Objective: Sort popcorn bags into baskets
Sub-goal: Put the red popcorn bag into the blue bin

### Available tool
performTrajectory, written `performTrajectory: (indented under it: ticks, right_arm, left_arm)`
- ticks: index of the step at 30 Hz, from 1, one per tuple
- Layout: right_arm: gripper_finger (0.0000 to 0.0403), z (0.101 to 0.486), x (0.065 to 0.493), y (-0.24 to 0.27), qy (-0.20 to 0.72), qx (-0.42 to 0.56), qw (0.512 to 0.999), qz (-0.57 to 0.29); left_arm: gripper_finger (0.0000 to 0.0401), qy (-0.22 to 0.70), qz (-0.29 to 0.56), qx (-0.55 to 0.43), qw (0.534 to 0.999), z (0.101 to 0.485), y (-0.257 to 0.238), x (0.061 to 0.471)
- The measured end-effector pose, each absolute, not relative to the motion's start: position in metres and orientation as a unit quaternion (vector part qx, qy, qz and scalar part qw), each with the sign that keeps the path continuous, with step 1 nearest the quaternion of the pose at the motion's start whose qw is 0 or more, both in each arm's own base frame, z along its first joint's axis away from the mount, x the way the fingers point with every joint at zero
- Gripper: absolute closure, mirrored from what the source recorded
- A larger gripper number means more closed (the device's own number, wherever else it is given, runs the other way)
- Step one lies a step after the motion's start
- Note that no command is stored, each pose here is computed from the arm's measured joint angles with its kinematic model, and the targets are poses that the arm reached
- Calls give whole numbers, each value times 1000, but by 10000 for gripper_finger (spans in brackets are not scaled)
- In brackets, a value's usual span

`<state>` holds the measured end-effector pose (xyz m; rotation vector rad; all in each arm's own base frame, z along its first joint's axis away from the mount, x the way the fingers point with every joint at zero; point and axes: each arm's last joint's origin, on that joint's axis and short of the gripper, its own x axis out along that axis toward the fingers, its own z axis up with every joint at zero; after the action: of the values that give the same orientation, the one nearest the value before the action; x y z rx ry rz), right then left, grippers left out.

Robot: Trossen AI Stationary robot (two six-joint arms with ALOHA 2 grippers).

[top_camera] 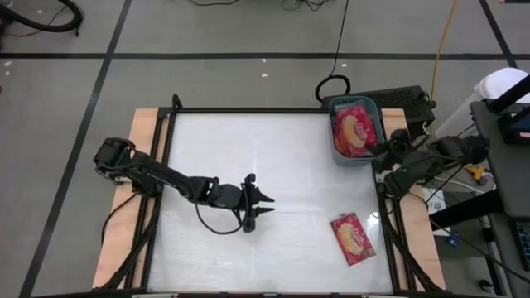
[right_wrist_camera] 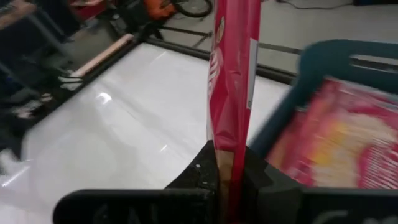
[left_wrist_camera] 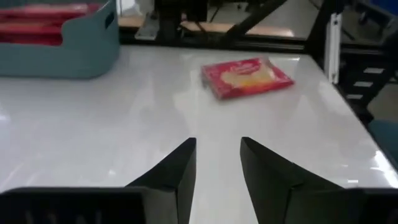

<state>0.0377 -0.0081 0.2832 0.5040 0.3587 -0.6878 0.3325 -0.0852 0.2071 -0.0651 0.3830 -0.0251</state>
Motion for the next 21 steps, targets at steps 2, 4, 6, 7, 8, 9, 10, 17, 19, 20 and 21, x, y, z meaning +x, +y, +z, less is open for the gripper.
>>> performTrajectory:
  ticks: [2,4,6,7,8,9,10,17,19,20,21]
  right_arm:
    - [394,281,30,-12,182,244,887,-346]
    - [394,280,23,-14,186,250,879,-361]
    - [394,277,17,-16,199,254,869,-375]
    - [394,276,14,-17,204,259,864,-381]
    - [394,275,13,-18,207,265,859,-387]
    - [394,274,10,-19,213,268,853,-395]
    - [394,272,8,-19,220,273,846,-403]
    - [394,269,2,-21,228,299,827,-417]
    - [394,268,2,-21,222,310,823,-421]
    - [394,267,3,-21,219,316,820,-424]
    - [394,265,4,-20,217,320,817,-428]
  left_arm:
    - [274,190,-17,-27,981,206,-87,333]
    - [274,186,-20,-23,982,206,-89,333]
    - [274,173,-21,-26,984,208,-89,335]
    - [274,172,-21,-27,984,208,-89,335]
    - [274,174,-21,-26,984,207,-89,335]
    - [274,174,-21,-26,984,206,-89,335]
    - [274,172,-21,-26,985,207,-89,335]
    - [274,167,-24,-29,985,208,-92,335]
    - [274,167,-27,-29,985,208,-93,334]
    - [274,167,-28,-28,985,208,-94,334]
    - [274,164,-28,-27,986,209,-94,334]
